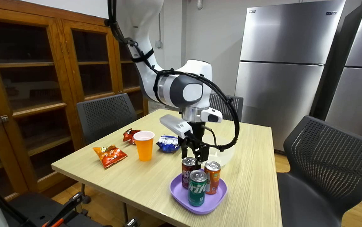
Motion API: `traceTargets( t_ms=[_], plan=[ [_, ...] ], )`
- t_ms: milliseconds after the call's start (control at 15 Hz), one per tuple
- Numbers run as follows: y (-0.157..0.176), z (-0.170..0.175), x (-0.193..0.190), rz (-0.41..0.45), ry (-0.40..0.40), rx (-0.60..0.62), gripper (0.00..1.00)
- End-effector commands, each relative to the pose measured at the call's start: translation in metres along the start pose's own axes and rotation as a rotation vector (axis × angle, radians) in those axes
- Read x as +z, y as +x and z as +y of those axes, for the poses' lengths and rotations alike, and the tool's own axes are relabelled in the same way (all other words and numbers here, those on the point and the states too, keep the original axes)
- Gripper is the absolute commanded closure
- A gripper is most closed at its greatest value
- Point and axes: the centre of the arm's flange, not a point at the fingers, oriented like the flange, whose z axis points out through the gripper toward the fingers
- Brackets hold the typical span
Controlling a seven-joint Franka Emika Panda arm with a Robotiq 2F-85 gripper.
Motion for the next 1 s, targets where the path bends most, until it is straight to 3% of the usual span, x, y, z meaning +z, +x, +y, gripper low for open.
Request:
traceTargets(
  t_ms=[0, 933],
  plan=[
    [0.005, -0.001, -0.009, -0.009, 0.011, 0.024, 0.00],
    [-0.015, -0.017, -0.066, 0.089, 0.048, -0.016, 0.00]
  ],
)
